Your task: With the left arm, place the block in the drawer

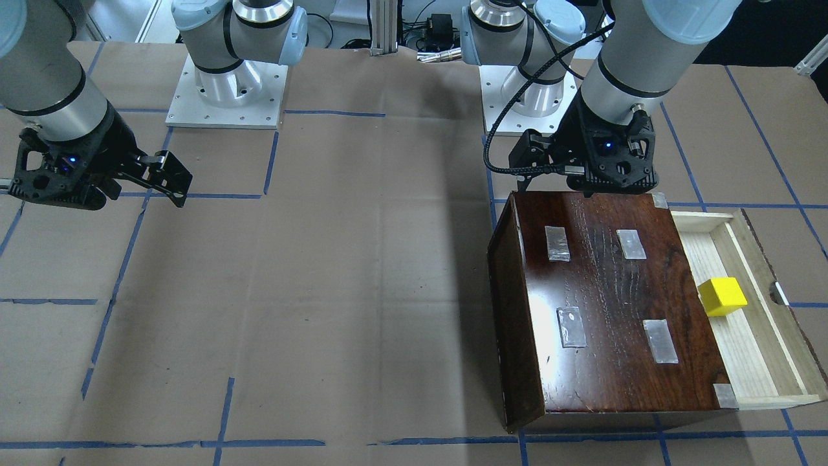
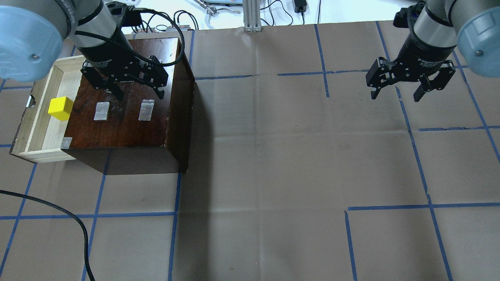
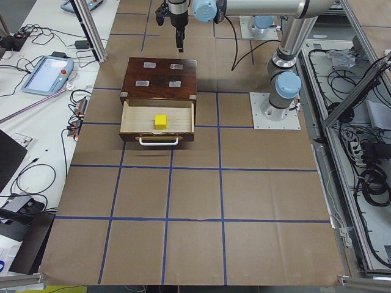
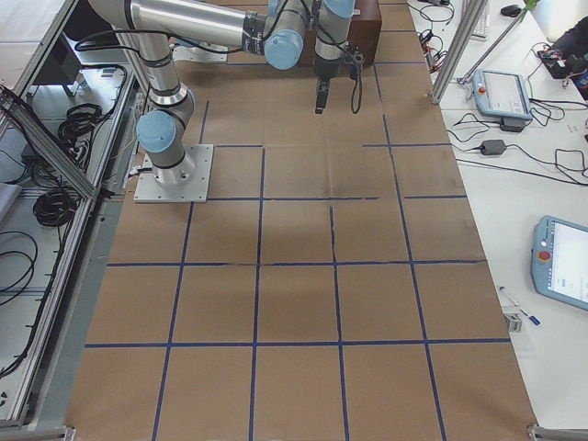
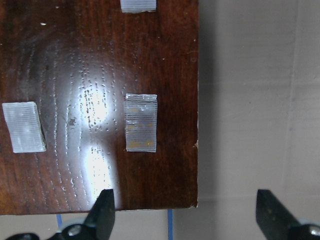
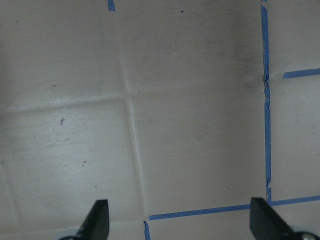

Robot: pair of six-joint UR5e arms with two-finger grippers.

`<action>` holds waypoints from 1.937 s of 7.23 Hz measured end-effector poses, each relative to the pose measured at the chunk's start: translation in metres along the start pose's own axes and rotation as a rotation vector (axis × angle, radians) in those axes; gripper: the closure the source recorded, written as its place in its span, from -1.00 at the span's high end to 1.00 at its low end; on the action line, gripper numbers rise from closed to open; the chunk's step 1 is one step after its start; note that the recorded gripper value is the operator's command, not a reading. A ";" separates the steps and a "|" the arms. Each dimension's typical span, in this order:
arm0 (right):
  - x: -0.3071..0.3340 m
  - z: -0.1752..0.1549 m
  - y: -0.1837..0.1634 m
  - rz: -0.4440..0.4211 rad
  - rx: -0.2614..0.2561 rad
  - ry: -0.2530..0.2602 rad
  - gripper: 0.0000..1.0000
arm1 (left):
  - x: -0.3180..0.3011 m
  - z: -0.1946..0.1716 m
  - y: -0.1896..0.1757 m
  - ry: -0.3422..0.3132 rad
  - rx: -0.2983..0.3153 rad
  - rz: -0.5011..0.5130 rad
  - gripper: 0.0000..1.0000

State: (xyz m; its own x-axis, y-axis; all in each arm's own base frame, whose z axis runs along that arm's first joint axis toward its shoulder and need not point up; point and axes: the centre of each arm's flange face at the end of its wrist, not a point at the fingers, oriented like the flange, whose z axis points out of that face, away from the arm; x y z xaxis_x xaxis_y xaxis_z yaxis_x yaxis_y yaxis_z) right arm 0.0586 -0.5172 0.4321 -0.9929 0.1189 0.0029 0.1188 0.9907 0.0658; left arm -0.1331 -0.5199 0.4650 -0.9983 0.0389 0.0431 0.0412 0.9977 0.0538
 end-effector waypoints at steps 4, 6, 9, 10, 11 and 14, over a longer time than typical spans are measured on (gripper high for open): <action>0.000 0.000 0.000 -0.001 0.000 0.000 1.00 | -0.001 0.004 -0.003 -0.003 -0.006 -0.003 0.98; 0.000 0.000 0.000 -0.001 0.000 0.000 1.00 | -0.001 0.002 -0.002 -0.005 0.000 -0.001 0.98; 0.000 0.000 0.000 -0.001 0.000 0.000 1.00 | 0.000 0.005 -0.004 0.000 -0.002 -0.005 0.98; 0.000 0.000 0.000 -0.001 0.000 0.000 1.00 | 0.000 0.006 -0.005 0.001 -0.003 -0.006 0.98; 0.000 0.000 0.000 -0.001 0.000 0.000 1.00 | 0.000 0.006 -0.006 0.000 -0.003 -0.007 0.98; 0.000 0.000 0.000 -0.001 0.000 0.000 1.00 | 0.000 0.005 -0.007 -0.002 0.001 -0.007 0.98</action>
State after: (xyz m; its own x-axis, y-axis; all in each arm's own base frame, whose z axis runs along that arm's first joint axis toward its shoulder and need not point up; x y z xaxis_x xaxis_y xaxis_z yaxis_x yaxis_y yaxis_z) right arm 0.0586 -0.5171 0.4323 -0.9930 0.1179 0.0029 0.1178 0.9909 0.0654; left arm -0.1333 -0.5264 0.4596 -0.9986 0.0324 0.0412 0.0346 0.9980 0.0530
